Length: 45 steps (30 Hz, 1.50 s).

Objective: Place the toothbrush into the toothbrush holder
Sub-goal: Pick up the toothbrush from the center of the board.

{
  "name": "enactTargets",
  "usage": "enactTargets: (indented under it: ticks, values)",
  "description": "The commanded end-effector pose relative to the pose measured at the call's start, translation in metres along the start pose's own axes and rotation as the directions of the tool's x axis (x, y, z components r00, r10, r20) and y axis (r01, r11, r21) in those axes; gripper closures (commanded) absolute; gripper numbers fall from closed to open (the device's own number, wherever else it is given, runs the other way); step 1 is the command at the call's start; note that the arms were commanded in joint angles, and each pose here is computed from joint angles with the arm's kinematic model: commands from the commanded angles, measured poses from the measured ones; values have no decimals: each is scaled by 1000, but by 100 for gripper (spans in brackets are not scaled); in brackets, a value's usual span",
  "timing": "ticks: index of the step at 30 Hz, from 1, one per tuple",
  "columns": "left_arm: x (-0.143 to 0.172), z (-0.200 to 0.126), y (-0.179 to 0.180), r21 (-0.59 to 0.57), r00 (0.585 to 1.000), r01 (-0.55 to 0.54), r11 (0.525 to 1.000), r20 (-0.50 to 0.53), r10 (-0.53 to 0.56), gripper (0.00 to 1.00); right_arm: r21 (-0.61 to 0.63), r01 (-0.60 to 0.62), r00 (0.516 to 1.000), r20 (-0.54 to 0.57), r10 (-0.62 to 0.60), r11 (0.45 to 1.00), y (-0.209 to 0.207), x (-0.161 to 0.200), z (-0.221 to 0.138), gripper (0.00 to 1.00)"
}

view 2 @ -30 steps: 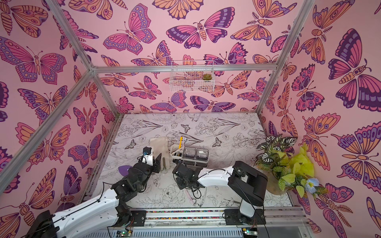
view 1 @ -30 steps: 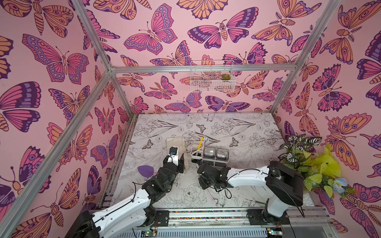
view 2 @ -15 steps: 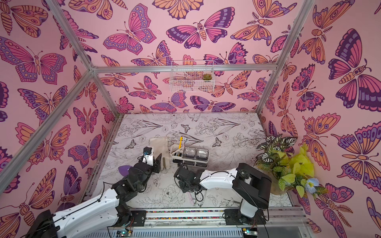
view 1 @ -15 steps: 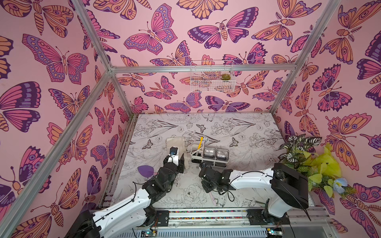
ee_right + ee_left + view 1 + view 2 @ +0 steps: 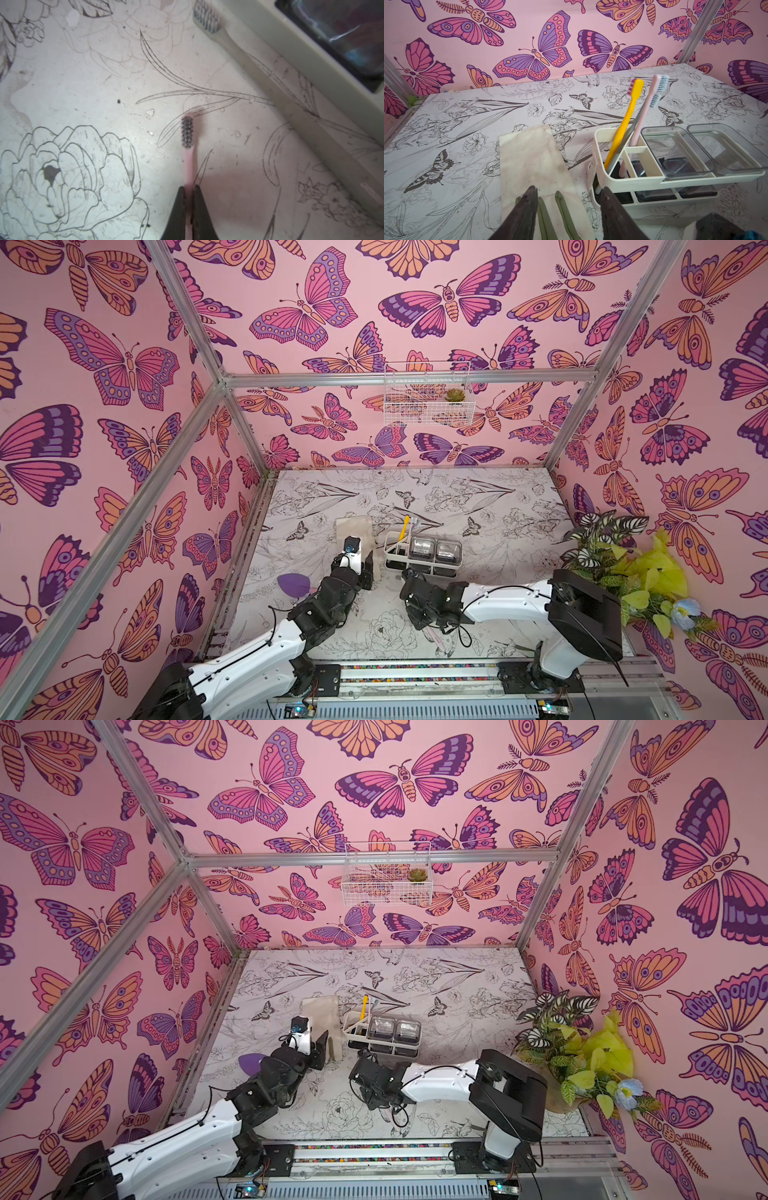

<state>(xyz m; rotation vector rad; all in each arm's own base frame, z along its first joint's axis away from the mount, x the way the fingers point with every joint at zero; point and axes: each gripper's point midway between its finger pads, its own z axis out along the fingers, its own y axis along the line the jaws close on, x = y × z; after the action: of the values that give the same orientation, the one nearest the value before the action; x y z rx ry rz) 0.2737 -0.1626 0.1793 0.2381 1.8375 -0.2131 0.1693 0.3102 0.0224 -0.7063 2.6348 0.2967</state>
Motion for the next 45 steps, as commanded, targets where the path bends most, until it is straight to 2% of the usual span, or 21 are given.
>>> enactTargets:
  ticks: [1, 8, 16, 21, 28, 36, 45]
  values:
    - [-4, 2, -17, 86, 1000, -26, 996, -6, 27, 49, -6, 28, 998, 60, -27, 1000, 1, -12, -16, 100]
    - [-6, 1, -44, 232, 1000, 1, 973, -21, 4, 49, -37, 23, 976, 218, -14, 999, -1, -39, -55, 100]
    - [-9, 0, -73, 387, 985, 166, 907, -98, -138, 49, -9, 44, 951, 306, -39, 999, -12, -48, -75, 100]
    - [-8, 2, -82, 420, 966, 254, 871, -153, -208, 49, 5, 49, 940, 338, -48, 999, -14, -54, -81, 100]
    - [-6, 8, -95, 436, 917, 391, 811, -260, -302, 50, 48, 72, 925, 371, -85, 996, -12, -71, -85, 100]
    - [-9, 4, -107, 483, 903, 422, 767, -300, -308, 54, 56, 95, 902, 419, -109, 994, -4, -90, -92, 100]
    - [-15, 3, -110, 489, 893, 444, 751, -308, -328, 60, 34, 104, 866, 488, -108, 994, 0, -103, -106, 100]
